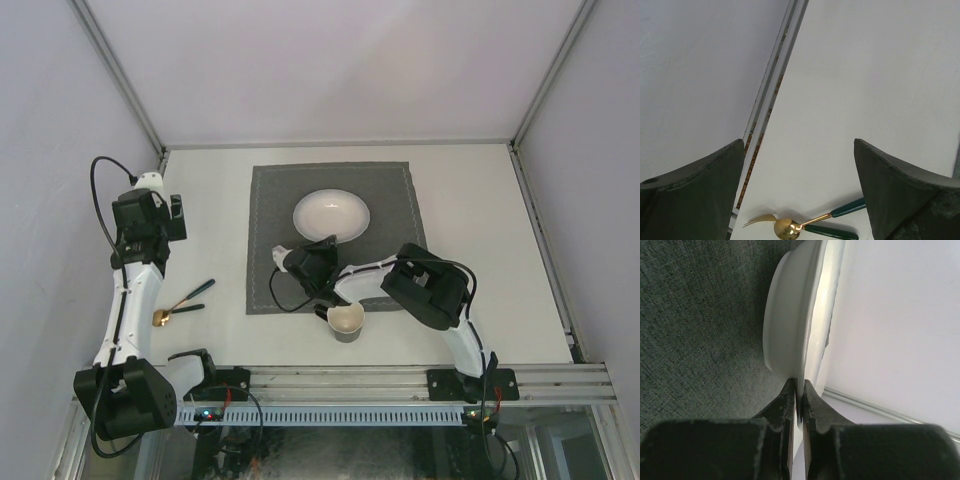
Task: Set the dinner table for one person
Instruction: Place the plate on the napkin.
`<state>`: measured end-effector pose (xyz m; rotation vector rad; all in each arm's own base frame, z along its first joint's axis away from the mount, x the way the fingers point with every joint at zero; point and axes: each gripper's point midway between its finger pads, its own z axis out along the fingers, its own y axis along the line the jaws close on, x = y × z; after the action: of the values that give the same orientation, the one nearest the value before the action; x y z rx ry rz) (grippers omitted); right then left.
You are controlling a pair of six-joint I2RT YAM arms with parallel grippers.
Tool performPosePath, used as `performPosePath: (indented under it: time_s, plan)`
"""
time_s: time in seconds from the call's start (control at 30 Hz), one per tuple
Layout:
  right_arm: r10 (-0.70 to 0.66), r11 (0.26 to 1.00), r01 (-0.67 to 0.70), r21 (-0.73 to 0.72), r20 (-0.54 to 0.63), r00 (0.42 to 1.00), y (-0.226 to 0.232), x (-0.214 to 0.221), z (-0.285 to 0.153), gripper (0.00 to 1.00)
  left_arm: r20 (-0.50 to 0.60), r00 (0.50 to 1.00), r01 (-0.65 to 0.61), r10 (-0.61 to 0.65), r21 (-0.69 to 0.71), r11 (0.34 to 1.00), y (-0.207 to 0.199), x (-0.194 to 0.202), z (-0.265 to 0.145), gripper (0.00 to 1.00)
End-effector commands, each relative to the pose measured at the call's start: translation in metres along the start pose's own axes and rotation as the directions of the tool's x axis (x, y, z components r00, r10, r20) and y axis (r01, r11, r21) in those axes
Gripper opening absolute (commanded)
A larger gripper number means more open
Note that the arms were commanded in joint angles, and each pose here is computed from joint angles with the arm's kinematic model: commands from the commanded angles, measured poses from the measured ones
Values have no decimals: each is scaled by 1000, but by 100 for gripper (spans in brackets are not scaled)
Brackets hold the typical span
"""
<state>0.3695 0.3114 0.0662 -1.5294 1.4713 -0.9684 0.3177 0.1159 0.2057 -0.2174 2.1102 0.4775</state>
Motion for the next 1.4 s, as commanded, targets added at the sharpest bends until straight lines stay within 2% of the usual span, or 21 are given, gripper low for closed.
performPosePath:
  time_s: [0.0, 0.43, 0.47, 0.53, 0.6, 0.67, 1.0, 1.37]
  plan:
    - [131, 988, -128, 89, -24, 991, -37, 1, -7, 0, 38, 999, 10, -9, -28, 1000, 6, -10, 2, 93]
    - [91, 995, -89, 44, -46, 995, -17, 3, -7, 0, 37, 999, 10, -9, -25, 1000, 5, -11, 2, 93]
    - [90, 995, -88, 40, -41, 995, -15, 2, -8, 15, 39, 999, 10, -9, -24, 1000, 5, -11, 2, 93]
    - [88, 996, -87, 30, -30, 996, -13, -1, -9, 59, 39, 999, 10, -9, -26, 1000, 5, -11, 2, 93]
    - [83, 996, -82, 28, -19, 996, -11, -5, -11, 80, 37, 999, 9, -8, -27, 1000, 6, -11, 2, 93]
    - [83, 996, -83, 32, -11, 996, -13, -8, -12, 87, 38, 999, 10, -9, -25, 1000, 5, -11, 3, 93]
    - [87, 995, -87, 54, 1, 996, -20, -15, -11, 90, 34, 999, 8, -7, -28, 1000, 5, -9, 4, 93]
    - [241, 968, -245, 52, 71, 968, -69, -56, -11, 99, 32, 999, 7, -6, -29, 1000, 5, -8, 4, 93]
